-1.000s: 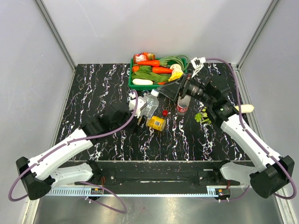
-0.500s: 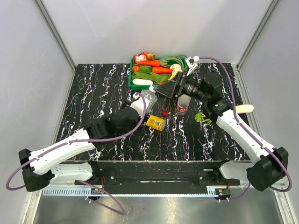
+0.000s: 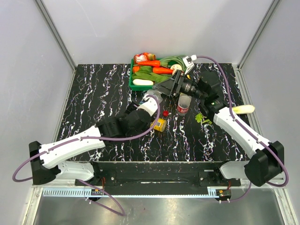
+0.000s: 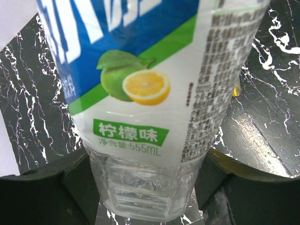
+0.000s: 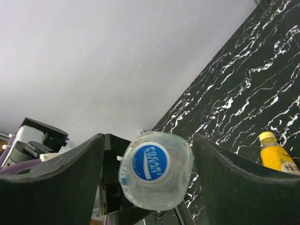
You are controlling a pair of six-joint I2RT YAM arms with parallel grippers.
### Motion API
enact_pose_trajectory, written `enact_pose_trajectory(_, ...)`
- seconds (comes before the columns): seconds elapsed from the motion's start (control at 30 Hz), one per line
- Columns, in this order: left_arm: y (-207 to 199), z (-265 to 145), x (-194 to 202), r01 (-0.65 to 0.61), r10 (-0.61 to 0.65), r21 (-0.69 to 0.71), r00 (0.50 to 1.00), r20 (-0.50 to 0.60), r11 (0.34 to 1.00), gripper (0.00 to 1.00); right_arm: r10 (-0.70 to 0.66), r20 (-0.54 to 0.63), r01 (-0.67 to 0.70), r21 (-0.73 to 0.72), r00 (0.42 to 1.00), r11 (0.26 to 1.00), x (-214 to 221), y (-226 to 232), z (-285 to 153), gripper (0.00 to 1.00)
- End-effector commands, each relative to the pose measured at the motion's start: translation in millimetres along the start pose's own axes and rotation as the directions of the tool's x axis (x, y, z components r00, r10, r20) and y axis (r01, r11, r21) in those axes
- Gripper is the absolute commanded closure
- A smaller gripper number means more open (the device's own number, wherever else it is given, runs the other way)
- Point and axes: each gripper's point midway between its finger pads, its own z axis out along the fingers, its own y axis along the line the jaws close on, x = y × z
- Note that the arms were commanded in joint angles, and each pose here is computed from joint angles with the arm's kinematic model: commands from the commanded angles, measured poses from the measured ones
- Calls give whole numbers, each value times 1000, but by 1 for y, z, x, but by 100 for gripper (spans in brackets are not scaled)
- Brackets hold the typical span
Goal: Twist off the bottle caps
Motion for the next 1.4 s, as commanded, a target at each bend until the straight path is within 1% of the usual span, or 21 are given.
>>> enact_pose_trajectory(0.0,8,-5,-18,7,-6,-43,999,33,999,43,-27,38,31,-87,999,996,-13,23,2,25)
enact_pose_trajectory(0.07,7,-5,-18,8,-7,-42,1000,30,999,43,-22,31,25,-91,999,996,-11,22,2,31)
enact_pose_trajectory(0.2,5,-5,-16,11,-10,-40,1000,25,999,43,-17,17,18,-96,1000,995,-9,22,3,40)
enact_pose_trajectory(0.27,5,-6,-17,20,-19,-36,999,29,999,42,-20,14,21,-94,1000,995,-8,22,3,40)
enact_pose_trajectory(0.43,8,-11,-21,46,-45,-30,998,49,998,42,-30,13,31,-52,999,998,-7,15,1,36)
enact_pose_trajectory(0.6,5,-11,-23,60,-59,-16,997,54,998,42,-36,10,37,-43,999,998,-5,13,0,41)
enact_pose_trajectory(0.73,0,-10,-25,62,-62,5,997,49,998,42,-38,14,38,-27,999,999,-3,10,-2,54)
enact_pose_trajectory(0.87,-2,-9,-24,68,-69,12,997,44,998,41,-45,16,45,-22,999,999,-3,10,-4,70)
enact_pose_trajectory(0.9,-3,-9,-24,71,-72,14,996,44,997,41,-46,15,47,-20,999,999,-2,9,-4,73)
enact_pose_trajectory(1.13,-11,-5,-18,77,-78,38,997,19,996,41,-84,21,84,10,996,996,-2,4,-8,99)
enact_pose_trajectory(1.27,-17,-1,-13,102,-102,78,995,-7,992,41,-97,25,97,13,995,995,0,3,-10,100)
enact_pose_trajectory(1.37,-22,-1,-12,143,-144,138,990,-10,980,41,-105,23,105,8,994,994,2,3,-11,100)
